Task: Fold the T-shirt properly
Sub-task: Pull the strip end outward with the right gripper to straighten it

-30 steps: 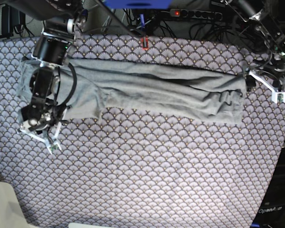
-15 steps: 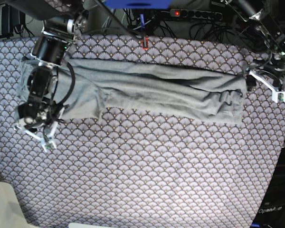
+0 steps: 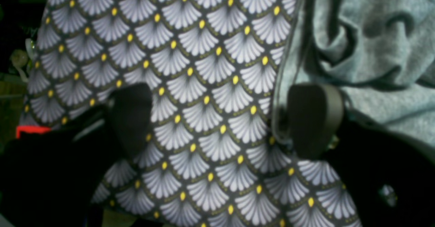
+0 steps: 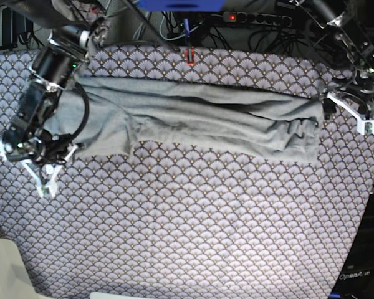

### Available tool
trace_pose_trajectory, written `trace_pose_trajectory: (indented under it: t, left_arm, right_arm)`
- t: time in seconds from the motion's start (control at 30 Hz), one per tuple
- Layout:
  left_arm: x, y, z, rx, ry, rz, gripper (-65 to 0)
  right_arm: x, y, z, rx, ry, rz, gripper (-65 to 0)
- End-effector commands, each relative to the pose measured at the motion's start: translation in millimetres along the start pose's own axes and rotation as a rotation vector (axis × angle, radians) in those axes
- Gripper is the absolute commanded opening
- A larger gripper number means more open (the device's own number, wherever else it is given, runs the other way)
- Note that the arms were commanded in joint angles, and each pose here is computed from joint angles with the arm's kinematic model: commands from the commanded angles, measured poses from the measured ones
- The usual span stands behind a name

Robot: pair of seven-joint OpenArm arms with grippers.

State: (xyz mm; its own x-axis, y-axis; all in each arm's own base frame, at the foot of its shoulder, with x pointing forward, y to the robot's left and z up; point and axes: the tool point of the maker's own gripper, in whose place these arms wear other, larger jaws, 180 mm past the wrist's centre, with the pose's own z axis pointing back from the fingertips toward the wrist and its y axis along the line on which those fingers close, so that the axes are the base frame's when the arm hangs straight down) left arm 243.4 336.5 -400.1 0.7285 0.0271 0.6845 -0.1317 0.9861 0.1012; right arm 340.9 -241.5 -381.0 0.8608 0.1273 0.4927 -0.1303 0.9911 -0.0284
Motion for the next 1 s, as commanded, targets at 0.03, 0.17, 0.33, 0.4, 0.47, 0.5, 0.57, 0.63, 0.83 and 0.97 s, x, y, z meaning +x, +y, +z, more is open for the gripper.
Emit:
trace_pose_trajectory:
  t: [0.03, 0.17, 0.33, 0.4, 0.47, 0.5, 0.57, 0.63, 0.83, 0.97]
  left_arm:
    - [15, 7, 4, 0.015, -0.05, -0.007, -3.1]
    - [16, 7, 4, 0.016, -0.05, -0.008, -3.1]
    - [15, 8, 4, 0.016, -0.049, -0.008, -3.1]
    - [15, 8, 4, 0.016, -0.049, -0.008, -3.1]
    - [14, 8, 4, 0.015, -0.047, -0.007, -3.1]
    - [15, 8, 4, 0.016, -0.048, -0.007, -3.1]
    - [15, 7, 3, 0.015, -0.048, -0.006, -3.1]
    - [15, 7, 3, 0.015, -0.048, -0.005, -3.1]
    - [16, 7, 2, 0.014, -0.049, -0.004, -3.1]
    - [16, 7, 2, 0.013, -0.049, -0.004, -3.1]
  right_arm:
    - [20, 0, 8, 0.033, -0.071, -0.013, -35.6]
    - [10, 6, -6, 0.114, -0.036, -0.049, -35.6]
    - [2, 13, -30, 0.196, 0.013, -0.096, -35.6]
    - [3, 14, -34, 0.21, 0.012, -0.104, -35.6]
    - [2, 16, -36, 0.215, 0.017, -0.107, -35.6]
    - [3, 16, -36, 0.216, 0.017, -0.107, -35.6]
    - [2, 16, -36, 0.218, 0.019, -0.108, -35.6]
    - [2, 18, -37, 0.223, 0.02, -0.11, -36.0]
    - [1, 24, -37, 0.242, 0.014, -0.117, -47.8]
    - [3, 25, -37, 0.253, 0.01, -0.121, -65.0]
